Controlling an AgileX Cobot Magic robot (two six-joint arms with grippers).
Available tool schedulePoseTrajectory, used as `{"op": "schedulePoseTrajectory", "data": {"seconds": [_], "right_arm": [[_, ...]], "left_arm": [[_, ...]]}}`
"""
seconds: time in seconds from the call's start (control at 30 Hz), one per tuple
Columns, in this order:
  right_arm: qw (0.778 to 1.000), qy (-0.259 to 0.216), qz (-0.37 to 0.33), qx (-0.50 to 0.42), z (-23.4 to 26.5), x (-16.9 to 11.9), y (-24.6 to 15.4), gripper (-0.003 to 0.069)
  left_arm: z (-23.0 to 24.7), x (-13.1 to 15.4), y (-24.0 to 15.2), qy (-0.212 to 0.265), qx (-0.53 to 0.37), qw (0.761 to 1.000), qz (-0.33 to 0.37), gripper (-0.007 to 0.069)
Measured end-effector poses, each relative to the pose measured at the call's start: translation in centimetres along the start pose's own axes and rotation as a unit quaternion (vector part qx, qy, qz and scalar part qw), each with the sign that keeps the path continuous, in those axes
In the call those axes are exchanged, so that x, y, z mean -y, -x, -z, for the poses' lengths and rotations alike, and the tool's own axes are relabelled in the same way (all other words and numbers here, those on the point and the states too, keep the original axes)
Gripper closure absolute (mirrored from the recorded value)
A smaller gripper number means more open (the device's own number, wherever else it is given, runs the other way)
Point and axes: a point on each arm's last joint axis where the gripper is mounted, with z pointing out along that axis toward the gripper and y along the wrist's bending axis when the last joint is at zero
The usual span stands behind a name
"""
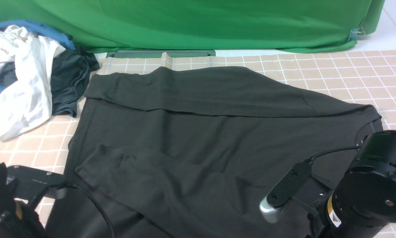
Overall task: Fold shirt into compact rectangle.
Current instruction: 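Fold the left side of the black T-shirt inward over its body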
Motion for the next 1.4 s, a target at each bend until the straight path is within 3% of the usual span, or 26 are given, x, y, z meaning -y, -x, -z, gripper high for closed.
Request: {"op": "schedulePoseTrajectory", "data": {"seconds": [0.1, 0.23, 0.37, 0.53, 0.67, 0.9, 1.03, 1.2, 1.27, 1.4], "right_arm": [[1.0, 0.0, 0.0, 0.0, 0.0, 0.0, 0.0, 0.0252], [1.0, 0.0, -0.001, 0.0, 0.0, 0.0, 0.0, 0.0252], [1.0, 0.0, -0.001, 0.0, 0.0, 0.0, 0.0, 0.0252], [1.0, -0.001, -0.001, 0.001, 0.0, 0.0, 0.0, 0.0252], [1.0, 0.0, -0.002, 0.004, 0.2, 0.0, 0.2, 0.0252], [1.0, 0.0, -0.003, 0.022, 1.2, 0.0, 1.1, 0.0252], [0.999, 0.001, -0.003, 0.032, 1.9, 0.0, 1.6, 0.0252], [0.999, 0.0, -0.003, 0.043, 2.7, 0.0, 2.2, 0.0252], [0.999, 0.0, -0.003, 0.049, 3.0, 0.0, 2.4, 0.0252], [0.998, 0.0, -0.003, 0.055, 3.4, 0.0, 2.7, 0.0252]], "left_arm": [[0.0, -0.1, -0.2, 0.005, -0.01, 1.0, -0.003, 0.0529], [1.0, -0.6, 0.1, 0.034, -0.013, 0.999, -0.003, 0.0386], [3.8, -1.0, 2.0, 0.047, 0.049, 0.996, 0.061, 0.0334], [6.8, -0.9, 5.4, 0.035, 0.132, 0.987, 0.086, 0.0426], [6.0, -0.6, 10.3, 0.035, 0.132, 0.988, 0.078, 0.0593], [2.0, -0.3, 16.5, 0.041, 0.116, 0.99, 0.063, 0.0593], [0.3, -0.3, 18.7, 0.05, 0.12, 0.99, 0.048, 0.0488], [-1.7, -0.3, 20.1, 0.06, 0.123, 0.99, 0.029, 0.0276], [-2.6, -0.4, 20.4, 0.07, 0.12, 0.99, 0.018, 0.0157], [-3.9, -0.4, 20.9, 0.073, 0.114, 0.991, 0.012, 0.0046]]}}
